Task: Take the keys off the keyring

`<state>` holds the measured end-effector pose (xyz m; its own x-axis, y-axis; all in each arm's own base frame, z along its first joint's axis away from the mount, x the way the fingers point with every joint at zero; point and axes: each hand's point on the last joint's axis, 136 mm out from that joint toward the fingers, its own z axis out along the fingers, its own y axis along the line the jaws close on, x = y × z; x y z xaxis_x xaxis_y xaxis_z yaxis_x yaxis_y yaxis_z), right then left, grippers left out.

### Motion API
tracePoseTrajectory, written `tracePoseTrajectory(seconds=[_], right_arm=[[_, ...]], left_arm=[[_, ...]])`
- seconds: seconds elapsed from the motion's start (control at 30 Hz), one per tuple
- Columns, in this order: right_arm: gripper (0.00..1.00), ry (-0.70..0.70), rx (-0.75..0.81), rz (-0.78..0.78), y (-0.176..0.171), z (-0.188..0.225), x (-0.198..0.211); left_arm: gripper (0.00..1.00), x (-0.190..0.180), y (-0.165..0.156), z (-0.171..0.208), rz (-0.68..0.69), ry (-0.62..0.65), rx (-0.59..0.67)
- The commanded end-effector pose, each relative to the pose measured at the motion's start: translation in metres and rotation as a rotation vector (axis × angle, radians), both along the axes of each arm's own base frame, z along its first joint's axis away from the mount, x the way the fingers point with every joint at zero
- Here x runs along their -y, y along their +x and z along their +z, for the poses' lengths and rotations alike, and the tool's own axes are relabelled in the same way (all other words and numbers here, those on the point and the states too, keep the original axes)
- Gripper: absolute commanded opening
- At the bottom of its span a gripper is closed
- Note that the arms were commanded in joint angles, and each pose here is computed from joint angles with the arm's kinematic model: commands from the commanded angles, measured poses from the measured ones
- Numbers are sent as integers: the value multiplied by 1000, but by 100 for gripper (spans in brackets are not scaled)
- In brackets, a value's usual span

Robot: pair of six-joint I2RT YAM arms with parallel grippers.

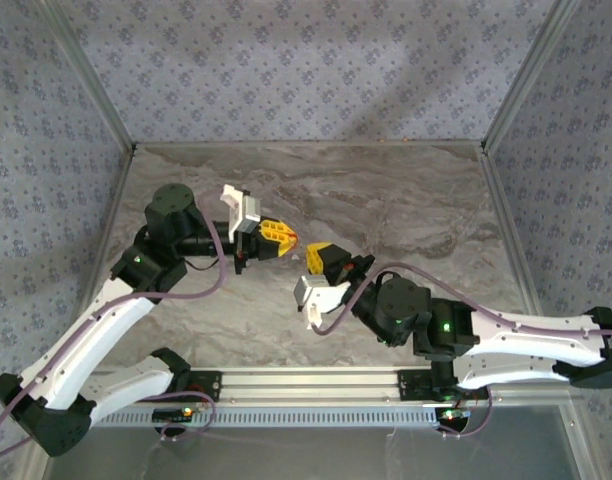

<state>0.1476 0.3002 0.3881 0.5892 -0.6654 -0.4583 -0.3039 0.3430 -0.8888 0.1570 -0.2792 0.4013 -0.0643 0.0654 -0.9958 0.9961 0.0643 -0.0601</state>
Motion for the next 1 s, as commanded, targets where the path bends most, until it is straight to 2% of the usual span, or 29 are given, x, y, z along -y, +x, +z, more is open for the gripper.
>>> tracePoseTrajectory(seconds=[0.0,0.27,0.4,0.5,0.6,0.67,0.8,0.97], right_arm=[[0,-136,81,124,-22,-27,-36],[0,-94,209,56,-14,-23,-60],[0,75,-5,92,-4,2,-45],[0,106,-181,113,4,8,-33],[0,96,-364,138,6,0,-24],[0,129,-440,144,11,15,-14],[0,81,-596,160,6,10,-3],[0,12,-662,117,7,2,-2]], left_arm=[[0,0,17,15,89,-19,-6],[0,1,21,8,118,-4,-14],[0,0,20,-2,117,8,-24],[0,-3,17,-10,120,9,-20],[0,-6,16,-17,138,3,-14],[0,-8,15,-19,146,-18,-8],[0,-10,12,-20,143,-72,-3],[0,-10,7,-20,132,-124,11]])
